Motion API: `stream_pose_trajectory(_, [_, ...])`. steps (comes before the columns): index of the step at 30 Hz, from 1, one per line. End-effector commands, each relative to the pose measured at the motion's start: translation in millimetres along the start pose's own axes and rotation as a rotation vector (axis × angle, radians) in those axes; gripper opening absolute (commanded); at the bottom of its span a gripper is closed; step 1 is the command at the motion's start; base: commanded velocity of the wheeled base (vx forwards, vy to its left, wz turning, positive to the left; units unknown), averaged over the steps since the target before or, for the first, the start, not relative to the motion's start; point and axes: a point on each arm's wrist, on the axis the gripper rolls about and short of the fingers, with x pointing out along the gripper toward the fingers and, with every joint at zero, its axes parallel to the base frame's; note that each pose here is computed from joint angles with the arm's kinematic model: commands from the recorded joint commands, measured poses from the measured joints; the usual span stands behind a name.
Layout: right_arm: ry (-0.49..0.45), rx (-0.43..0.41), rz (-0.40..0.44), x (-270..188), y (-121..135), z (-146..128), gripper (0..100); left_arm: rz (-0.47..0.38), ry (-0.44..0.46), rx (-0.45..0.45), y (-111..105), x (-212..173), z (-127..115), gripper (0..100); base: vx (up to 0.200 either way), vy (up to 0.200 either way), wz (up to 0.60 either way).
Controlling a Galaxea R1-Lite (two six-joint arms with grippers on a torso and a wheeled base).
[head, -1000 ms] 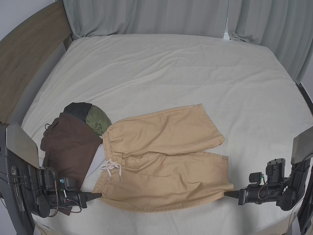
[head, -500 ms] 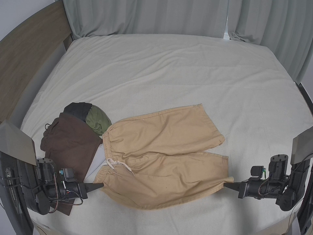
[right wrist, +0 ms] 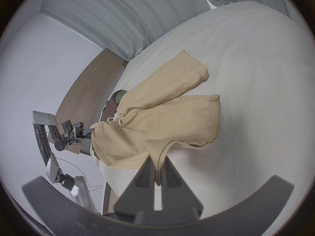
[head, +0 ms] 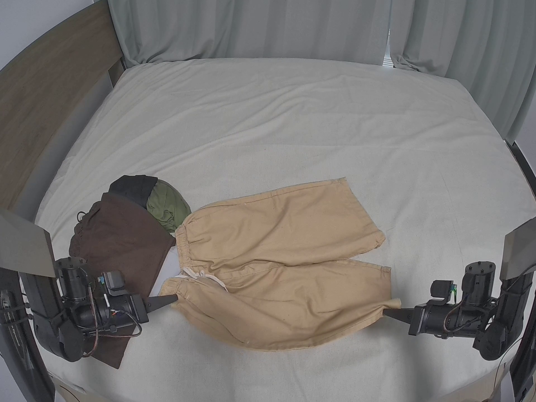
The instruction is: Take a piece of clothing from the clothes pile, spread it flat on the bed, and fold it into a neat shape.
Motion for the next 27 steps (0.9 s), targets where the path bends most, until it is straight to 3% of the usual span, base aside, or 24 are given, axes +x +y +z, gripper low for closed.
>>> stream_pose_trajectory(1, [-0.029, 0.005, 0.014, -1, 3, 6, 0, -0.039, -0.055, 0.006, -10, 7, 18, 0, 0.0, 0.0, 0.0])
stream_pose_trajectory(11, [-0.069, 0.015, 0.033, 4, 5, 16, 0, -0.032, -0.065, -0.025, -8, 10, 20, 0, 0.0, 0.0, 0.0])
stream_pose_trajectory(23, [-0.232, 0.04, 0.091, 11, 16, 54, 0, -0.034, -0.089, -0.01, -7, 11, 26, 0, 0.0, 0.0, 0.0])
stream_pose_trajectory(27, [-0.275, 0.061, 0.104, 15, 16, 65, 0, 0.0, -0.118, -0.007, -8, 13, 29, 0, 0.0, 0.0, 0.0])
